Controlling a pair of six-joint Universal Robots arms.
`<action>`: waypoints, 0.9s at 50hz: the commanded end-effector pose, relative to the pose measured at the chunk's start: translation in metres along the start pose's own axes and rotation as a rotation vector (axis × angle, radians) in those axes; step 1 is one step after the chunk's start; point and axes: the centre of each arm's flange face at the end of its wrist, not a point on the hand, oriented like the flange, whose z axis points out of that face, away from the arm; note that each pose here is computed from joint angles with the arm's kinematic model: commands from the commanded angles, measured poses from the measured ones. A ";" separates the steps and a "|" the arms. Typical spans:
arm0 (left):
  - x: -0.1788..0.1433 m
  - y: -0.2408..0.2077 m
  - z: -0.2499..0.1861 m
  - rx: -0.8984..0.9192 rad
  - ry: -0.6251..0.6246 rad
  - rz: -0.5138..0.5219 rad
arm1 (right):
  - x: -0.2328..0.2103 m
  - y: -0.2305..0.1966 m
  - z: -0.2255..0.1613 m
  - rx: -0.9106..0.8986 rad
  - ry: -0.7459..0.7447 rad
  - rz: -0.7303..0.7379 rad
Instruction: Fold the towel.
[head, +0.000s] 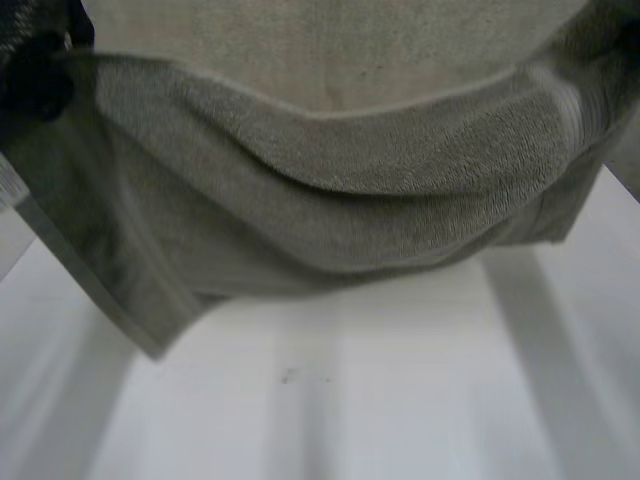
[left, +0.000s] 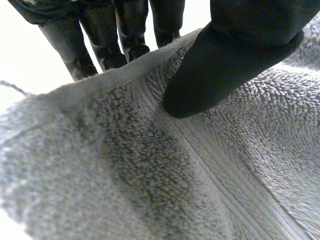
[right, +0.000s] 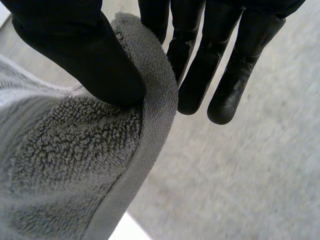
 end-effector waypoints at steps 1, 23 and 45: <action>0.012 0.056 0.021 -0.361 0.085 -0.039 | -0.015 0.059 0.025 -0.238 -0.108 -0.064; -0.014 -0.003 0.165 0.299 -0.101 -0.023 | 0.013 0.047 0.145 0.466 0.303 0.047; 0.048 0.188 0.068 -0.388 0.035 -0.234 | -0.068 0.203 0.076 -0.159 -0.197 0.198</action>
